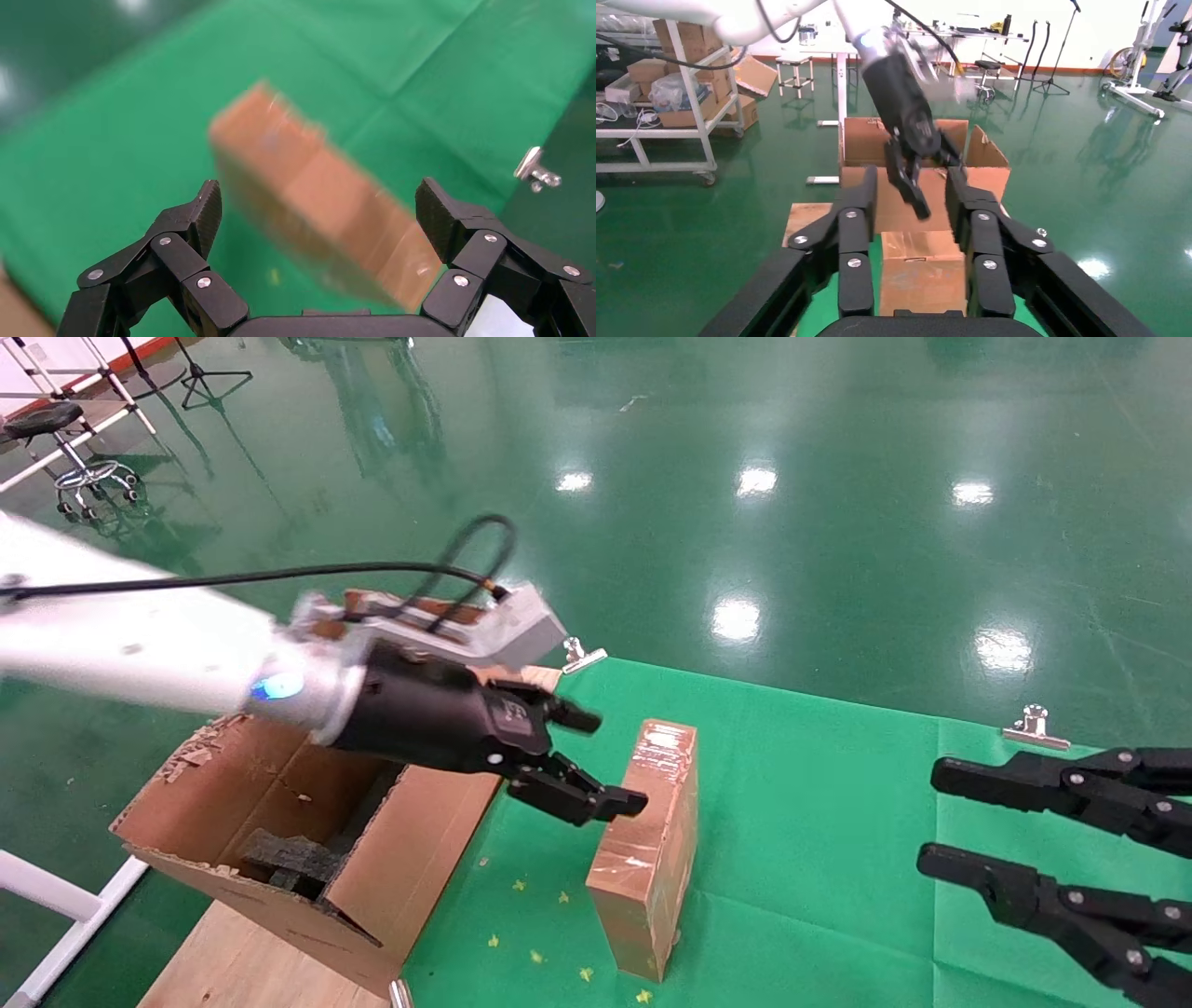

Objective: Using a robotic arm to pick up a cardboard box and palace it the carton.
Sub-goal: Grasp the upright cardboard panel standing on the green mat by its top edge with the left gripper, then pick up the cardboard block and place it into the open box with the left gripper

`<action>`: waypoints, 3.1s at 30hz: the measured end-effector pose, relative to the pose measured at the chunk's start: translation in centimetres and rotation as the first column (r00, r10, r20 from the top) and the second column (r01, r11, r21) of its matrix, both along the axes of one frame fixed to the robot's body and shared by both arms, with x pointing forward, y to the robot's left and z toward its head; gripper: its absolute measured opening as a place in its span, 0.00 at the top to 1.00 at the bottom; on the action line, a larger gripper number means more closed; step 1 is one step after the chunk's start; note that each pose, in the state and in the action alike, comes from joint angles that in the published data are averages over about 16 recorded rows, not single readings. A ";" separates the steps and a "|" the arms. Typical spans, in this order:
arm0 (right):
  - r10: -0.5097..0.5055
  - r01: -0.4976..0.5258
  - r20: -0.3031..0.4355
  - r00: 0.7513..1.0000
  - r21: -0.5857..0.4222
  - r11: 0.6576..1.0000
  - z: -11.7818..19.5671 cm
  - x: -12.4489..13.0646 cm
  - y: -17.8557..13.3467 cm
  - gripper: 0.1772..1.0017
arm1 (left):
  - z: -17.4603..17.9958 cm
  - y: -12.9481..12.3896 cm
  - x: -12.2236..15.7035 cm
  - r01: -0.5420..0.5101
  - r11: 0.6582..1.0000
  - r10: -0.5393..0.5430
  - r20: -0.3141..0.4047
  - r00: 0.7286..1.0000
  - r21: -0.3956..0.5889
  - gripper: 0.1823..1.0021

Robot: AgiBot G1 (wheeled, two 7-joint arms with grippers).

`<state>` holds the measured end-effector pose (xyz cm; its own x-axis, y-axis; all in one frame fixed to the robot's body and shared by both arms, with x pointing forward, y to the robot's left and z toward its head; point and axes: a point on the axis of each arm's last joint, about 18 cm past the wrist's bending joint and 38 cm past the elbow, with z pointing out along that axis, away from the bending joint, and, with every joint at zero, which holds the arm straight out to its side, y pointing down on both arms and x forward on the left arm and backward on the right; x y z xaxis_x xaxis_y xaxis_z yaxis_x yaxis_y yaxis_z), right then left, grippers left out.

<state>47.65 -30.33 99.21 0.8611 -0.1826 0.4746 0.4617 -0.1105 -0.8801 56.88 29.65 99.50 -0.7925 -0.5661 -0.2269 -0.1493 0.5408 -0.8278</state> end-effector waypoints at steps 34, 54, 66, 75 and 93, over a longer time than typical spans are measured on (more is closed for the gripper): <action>0.000 0.000 0.000 1.000 0.000 1.000 0.0 0.0 0.0 0.98 | 1.4 -10.0 5.7 -0.217 0.944 0.284 -0.278 0.918 0.249 0.00; 0.000 0.000 0.000 1.000 0.001 1.000 0.0 0.0 0.0 0.94 | 1.4 -10.2 6.2 -0.218 0.935 0.293 -0.264 0.919 0.280 0.02; 0.000 0.000 0.000 1.000 0.001 1.000 0.0 0.0 0.0 0.77 | 1.3 -10.2 6.1 -0.214 0.937 0.289 -0.269 0.919 0.276 0.17; 0.000 0.000 0.000 1.000 0.001 1.000 0.0 0.0 0.0 0.53 | 1.3 -10.2 6.1 -0.214 0.937 0.289 -0.269 0.919 0.275 0.39; 0.000 0.000 0.000 1.000 0.001 1.000 0.0 0.0 0.0 0.10 | 10.6 -1.2 4.2 -0.401 0.909 0.408 -0.050 0.912 0.108 0.79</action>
<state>47.66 -30.35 99.21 0.8612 -0.1832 0.4742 0.4613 -0.1101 -0.8804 61.08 28.47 110.09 -0.5154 -0.8205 -0.2473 -0.4271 0.4962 -0.7559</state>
